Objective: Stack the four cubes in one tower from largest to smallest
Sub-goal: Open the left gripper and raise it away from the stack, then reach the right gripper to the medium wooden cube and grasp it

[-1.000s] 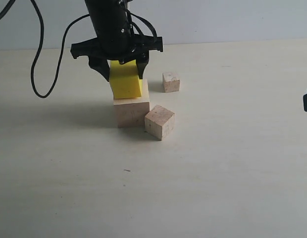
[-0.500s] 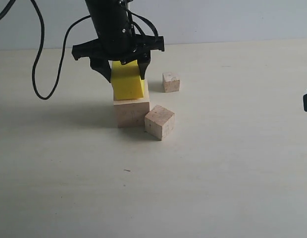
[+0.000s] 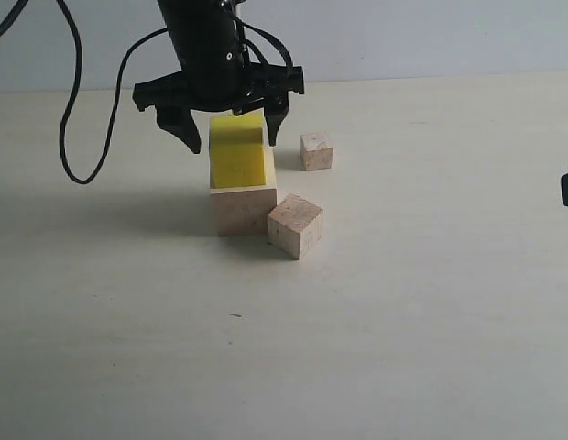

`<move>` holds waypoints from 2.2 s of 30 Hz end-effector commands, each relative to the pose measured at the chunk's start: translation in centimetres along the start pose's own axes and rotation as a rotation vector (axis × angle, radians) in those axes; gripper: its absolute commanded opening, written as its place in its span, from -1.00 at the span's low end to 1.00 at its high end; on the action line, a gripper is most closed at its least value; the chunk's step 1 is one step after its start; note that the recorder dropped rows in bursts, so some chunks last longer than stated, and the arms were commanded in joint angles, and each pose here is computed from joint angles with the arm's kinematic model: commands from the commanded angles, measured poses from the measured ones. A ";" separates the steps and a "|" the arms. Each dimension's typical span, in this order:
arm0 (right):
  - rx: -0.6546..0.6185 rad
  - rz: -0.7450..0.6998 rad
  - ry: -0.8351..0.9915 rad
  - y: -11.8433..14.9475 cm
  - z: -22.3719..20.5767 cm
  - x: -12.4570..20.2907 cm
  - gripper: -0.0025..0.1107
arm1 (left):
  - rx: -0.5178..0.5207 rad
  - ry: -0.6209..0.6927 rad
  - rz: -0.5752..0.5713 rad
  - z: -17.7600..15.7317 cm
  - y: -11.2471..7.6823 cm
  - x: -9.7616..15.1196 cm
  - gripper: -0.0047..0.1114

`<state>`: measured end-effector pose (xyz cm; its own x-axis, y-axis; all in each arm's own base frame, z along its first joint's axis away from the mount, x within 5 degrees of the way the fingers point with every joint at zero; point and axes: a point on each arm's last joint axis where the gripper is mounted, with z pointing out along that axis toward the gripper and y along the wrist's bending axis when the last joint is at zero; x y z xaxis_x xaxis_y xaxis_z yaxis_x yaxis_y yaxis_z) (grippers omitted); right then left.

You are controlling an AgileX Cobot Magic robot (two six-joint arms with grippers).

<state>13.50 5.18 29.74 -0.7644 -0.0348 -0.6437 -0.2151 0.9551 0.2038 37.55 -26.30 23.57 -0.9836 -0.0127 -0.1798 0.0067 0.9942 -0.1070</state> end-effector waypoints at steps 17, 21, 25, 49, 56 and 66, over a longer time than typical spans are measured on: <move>-0.006 -0.012 -0.014 0.1 -0.2 -0.3 -0.96 | 0.110 -0.133 0.053 -7.9 0.4 0.8 0.19; -0.006 -0.012 -0.010 0.1 -0.2 -0.2 -0.96 | 0.163 -0.184 0.160 -11.1 0.7 1.6 -0.56; -0.030 -0.026 -0.004 0.3 -0.2 -0.2 -0.96 | 0.193 -0.274 0.293 -15.1 1.5 2.6 -0.90; -0.402 -0.559 0.069 3.3 11.4 -4.0 -0.37 | 0.069 -0.463 0.538 -12.9 15.8 20.7 -0.90; -0.443 -0.602 0.056 3.2 15.2 -3.8 0.17 | 0.086 -0.474 0.534 -12.5 15.7 20.7 -0.90; -0.524 -0.704 -0.040 3.5 18.7 -3.4 0.28 | 0.095 -0.456 0.515 -12.6 15.8 21.0 -0.90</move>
<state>26.32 13.63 19.16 -0.3886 -0.5479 -0.7409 -0.8603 0.5036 0.0788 15.04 -9.64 30.28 -0.6715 0.4099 -0.6173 0.4950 0.8681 0.0379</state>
